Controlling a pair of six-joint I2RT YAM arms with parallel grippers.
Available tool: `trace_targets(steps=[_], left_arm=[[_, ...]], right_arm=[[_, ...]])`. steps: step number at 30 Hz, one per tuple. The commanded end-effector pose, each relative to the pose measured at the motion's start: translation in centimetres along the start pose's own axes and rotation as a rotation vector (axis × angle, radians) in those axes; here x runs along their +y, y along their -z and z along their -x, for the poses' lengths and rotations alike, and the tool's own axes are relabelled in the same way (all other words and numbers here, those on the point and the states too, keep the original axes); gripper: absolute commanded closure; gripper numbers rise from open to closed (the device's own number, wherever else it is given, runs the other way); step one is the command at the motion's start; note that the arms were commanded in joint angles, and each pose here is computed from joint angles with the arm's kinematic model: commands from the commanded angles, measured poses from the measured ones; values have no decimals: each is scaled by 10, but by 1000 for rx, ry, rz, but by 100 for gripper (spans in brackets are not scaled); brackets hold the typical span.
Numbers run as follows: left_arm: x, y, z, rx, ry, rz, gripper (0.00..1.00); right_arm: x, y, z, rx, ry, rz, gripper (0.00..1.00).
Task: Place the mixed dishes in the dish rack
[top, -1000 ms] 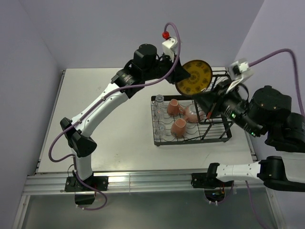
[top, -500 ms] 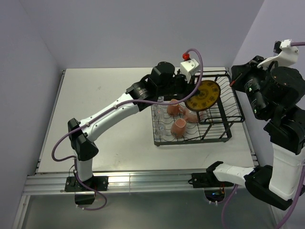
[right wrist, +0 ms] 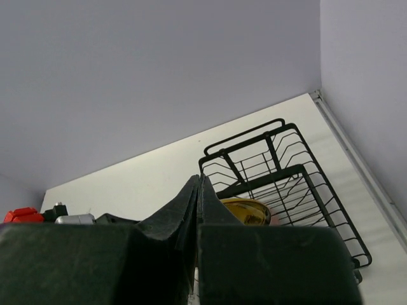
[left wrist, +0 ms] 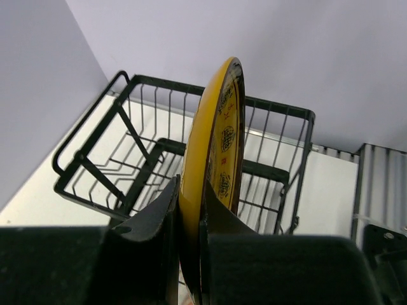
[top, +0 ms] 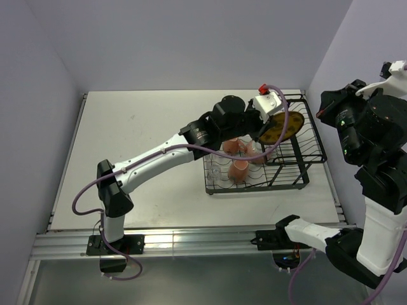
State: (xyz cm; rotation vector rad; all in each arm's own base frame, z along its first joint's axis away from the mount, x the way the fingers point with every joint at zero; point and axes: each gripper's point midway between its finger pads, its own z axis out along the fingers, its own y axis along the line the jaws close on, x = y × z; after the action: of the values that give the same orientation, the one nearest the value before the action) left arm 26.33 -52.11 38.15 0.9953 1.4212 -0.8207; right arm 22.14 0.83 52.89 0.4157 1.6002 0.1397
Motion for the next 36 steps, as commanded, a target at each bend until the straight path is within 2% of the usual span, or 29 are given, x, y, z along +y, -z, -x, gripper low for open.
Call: trace_targets(steps=[1,10,25,36], left_arm=[[5,-7,37,-120,-67,31,100],[-20,-23,9,-106,-102,-23,100],[-48,-44,-8,-92,-96,-126,100],[-55,-65,-30,-41,-100,-120,100]], right_arm=[[-5,10,9,-28,-41,0,100],[-10,22,21,-71,-95,4,100],[-19,32,24,-94,-127,-5,100],[-22,34,22,-94,-120,-10,100]])
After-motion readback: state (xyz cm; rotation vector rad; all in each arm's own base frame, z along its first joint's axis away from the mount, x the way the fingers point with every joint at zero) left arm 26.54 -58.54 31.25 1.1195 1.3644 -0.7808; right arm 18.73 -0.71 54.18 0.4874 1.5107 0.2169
